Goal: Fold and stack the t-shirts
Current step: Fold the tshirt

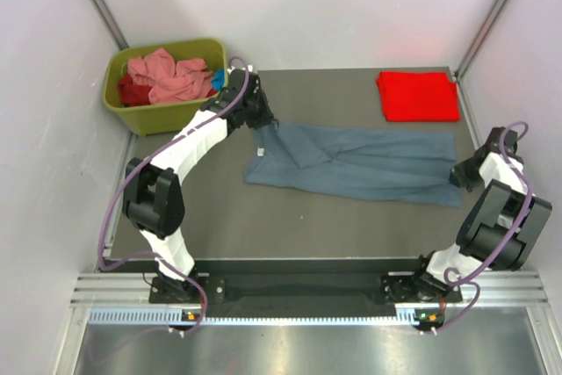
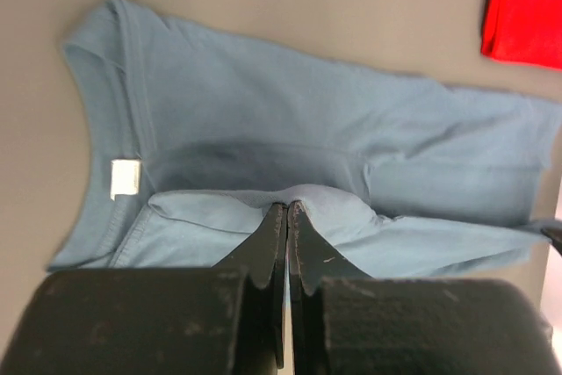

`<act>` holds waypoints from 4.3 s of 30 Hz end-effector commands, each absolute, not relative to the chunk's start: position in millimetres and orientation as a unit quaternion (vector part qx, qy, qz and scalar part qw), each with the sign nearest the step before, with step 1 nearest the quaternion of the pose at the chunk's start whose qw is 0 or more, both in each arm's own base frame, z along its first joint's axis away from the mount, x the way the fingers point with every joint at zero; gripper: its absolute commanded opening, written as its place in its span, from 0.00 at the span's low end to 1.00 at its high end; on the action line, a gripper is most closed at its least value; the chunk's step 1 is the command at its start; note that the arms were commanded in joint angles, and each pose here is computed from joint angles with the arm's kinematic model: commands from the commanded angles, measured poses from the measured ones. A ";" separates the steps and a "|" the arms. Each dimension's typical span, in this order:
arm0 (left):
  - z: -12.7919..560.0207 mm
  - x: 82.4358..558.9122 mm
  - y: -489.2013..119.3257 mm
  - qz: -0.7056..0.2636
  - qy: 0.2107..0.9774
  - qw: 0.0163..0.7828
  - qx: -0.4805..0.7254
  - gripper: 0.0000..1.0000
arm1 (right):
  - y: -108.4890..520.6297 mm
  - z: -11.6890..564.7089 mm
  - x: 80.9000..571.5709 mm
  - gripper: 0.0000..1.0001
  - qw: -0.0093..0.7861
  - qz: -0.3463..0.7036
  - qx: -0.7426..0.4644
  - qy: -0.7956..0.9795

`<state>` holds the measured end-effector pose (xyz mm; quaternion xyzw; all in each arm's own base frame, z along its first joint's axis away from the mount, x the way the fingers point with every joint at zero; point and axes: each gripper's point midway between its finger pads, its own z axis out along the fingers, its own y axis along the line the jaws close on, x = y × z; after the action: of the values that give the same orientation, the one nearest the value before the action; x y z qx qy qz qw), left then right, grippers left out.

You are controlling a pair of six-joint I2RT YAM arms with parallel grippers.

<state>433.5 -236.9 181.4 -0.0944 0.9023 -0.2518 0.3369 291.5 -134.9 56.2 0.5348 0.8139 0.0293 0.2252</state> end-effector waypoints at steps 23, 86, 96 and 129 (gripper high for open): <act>177.1 489.2 -219.8 -0.181 0.901 0.378 -0.113 0.00 | -143.9 71.4 353.3 0.04 0.268 -0.042 0.467 0.842; 144.6 506.0 -227.6 -0.168 0.913 0.363 -0.078 0.00 | -129.0 69.0 340.2 0.20 0.233 -0.112 0.424 0.868; 155.2 521.7 -241.4 -0.201 0.901 0.381 -0.053 0.00 | -160.6 27.3 291.2 0.18 0.185 -0.154 0.481 0.843; 136.6 556.2 -294.8 -0.373 0.853 0.364 0.024 0.00 | 257.4 160.6 432.7 0.43 0.527 0.109 -0.148 0.830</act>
<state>542.0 -289.5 106.5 0.0190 0.8777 -0.3446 0.3324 413.0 229.5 133.8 -0.1040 0.8675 0.1223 0.4709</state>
